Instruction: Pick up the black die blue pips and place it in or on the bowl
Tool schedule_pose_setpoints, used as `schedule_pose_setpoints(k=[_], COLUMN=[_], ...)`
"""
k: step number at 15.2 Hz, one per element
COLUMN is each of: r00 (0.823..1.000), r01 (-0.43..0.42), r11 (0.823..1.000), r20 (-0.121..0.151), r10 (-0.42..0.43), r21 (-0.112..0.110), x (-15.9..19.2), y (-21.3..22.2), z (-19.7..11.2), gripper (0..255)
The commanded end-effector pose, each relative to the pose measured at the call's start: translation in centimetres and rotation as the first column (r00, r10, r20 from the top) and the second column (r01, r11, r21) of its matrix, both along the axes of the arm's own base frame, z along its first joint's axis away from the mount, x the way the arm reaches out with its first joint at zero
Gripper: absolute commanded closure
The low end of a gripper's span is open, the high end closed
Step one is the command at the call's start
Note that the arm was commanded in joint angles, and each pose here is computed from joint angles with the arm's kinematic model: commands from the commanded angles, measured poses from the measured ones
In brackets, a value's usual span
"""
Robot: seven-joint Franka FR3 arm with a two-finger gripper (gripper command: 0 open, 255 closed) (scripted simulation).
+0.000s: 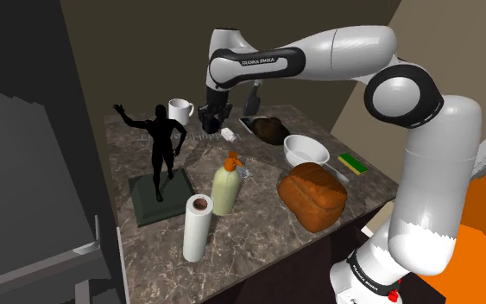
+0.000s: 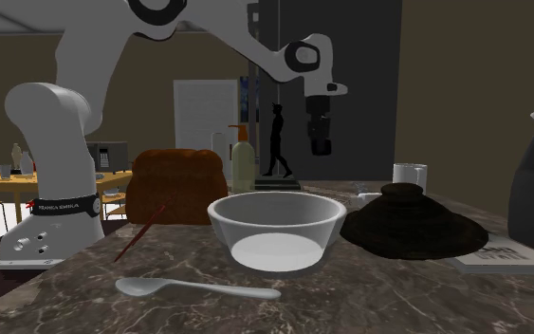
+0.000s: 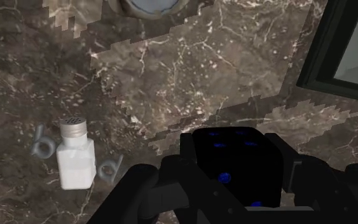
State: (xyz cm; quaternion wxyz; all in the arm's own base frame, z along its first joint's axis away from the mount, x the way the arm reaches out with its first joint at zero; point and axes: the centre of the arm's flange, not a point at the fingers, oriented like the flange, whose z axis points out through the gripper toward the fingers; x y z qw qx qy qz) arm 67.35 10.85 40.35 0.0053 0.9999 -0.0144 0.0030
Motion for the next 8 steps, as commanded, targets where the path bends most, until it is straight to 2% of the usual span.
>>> schedule_pose_setpoints(k=[1,3,4,5,8], r00=[1.000,1.000,1.000,1.000,1.000], r01=[0.000,0.000,0.000,0.000,0.016], r11=[1.000,1.000,1.000,1.000,1.000], r20=[0.000,0.000,0.000,0.000,0.014], r10=[0.000,0.000,0.000,0.000,-0.016], r21=[0.000,0.000,0.000,0.000,-0.002], x=[0.2,-0.5,-0.2,-0.2,1.3], y=[-0.1,-1.2,-0.5,-0.5,0.4], z=[1.1,1.1,1.0,1.0,4.4], gripper=[255,255,0,0,0])
